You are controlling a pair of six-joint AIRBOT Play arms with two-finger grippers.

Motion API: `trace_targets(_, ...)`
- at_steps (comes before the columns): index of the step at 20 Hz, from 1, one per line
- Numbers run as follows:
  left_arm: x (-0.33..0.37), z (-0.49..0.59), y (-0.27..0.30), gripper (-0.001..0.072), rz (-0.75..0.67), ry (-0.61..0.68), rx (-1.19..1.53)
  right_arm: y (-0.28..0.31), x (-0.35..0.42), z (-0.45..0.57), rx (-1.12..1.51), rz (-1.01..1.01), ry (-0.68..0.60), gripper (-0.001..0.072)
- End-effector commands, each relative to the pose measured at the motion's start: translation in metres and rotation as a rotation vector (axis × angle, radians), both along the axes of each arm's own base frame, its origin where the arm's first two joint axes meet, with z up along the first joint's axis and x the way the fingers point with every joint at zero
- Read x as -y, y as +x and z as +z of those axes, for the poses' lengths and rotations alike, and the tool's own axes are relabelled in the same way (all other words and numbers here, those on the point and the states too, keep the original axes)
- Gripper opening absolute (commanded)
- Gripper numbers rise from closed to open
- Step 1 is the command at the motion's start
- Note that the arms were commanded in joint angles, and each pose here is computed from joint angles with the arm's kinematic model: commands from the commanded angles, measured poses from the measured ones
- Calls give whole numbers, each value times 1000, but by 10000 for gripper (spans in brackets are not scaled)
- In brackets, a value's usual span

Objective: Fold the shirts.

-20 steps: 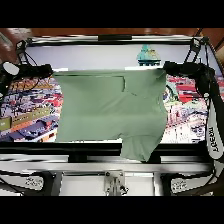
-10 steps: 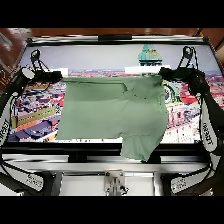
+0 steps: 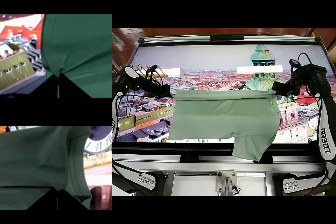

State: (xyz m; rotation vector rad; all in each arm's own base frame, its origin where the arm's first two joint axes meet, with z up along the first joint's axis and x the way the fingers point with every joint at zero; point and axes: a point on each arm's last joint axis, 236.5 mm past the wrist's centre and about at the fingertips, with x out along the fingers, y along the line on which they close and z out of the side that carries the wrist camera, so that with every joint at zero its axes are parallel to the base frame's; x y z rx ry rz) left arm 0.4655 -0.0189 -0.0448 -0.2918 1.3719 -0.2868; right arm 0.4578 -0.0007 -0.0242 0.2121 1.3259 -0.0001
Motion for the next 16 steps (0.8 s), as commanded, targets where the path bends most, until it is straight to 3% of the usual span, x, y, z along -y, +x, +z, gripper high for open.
trace_targets(1, 1, -5, -30, 32, -41, -1, -126, -39, -2, -22, -157, -28, 11, 63)
trace_targets(10, 8, -18, -37, 32, -47, -5, -162, -50, -4, -46, -189, -77, 26, 63)
trace_targets(11, 8, -18, -37, 32, -46, -5, -163, -50, -4, -45, -189, -77, 29, 78)
trace_targets(12, 8, -18, -37, 37, -31, -7, -170, -50, -7, -45, -190, -78, 38, 194)
trace_targets(13, 8, -17, -38, 221, -18, -9, -180, -55, -11, -42, -209, -58, 55, 411)
trace_targets(14, 8, -15, -42, 478, -11, -14, -200, -62, -10, -36, -232, -12, 42, 469)
trace_targets(15, 6, -10, -48, 521, -19, -19, -220, -70, -1, -27, -256, 21, 1, 469)
trace_targets(16, 3, -5, -56, 488, -26, -21, -246, -78, 12, -17, -274, 33, -59, 469)
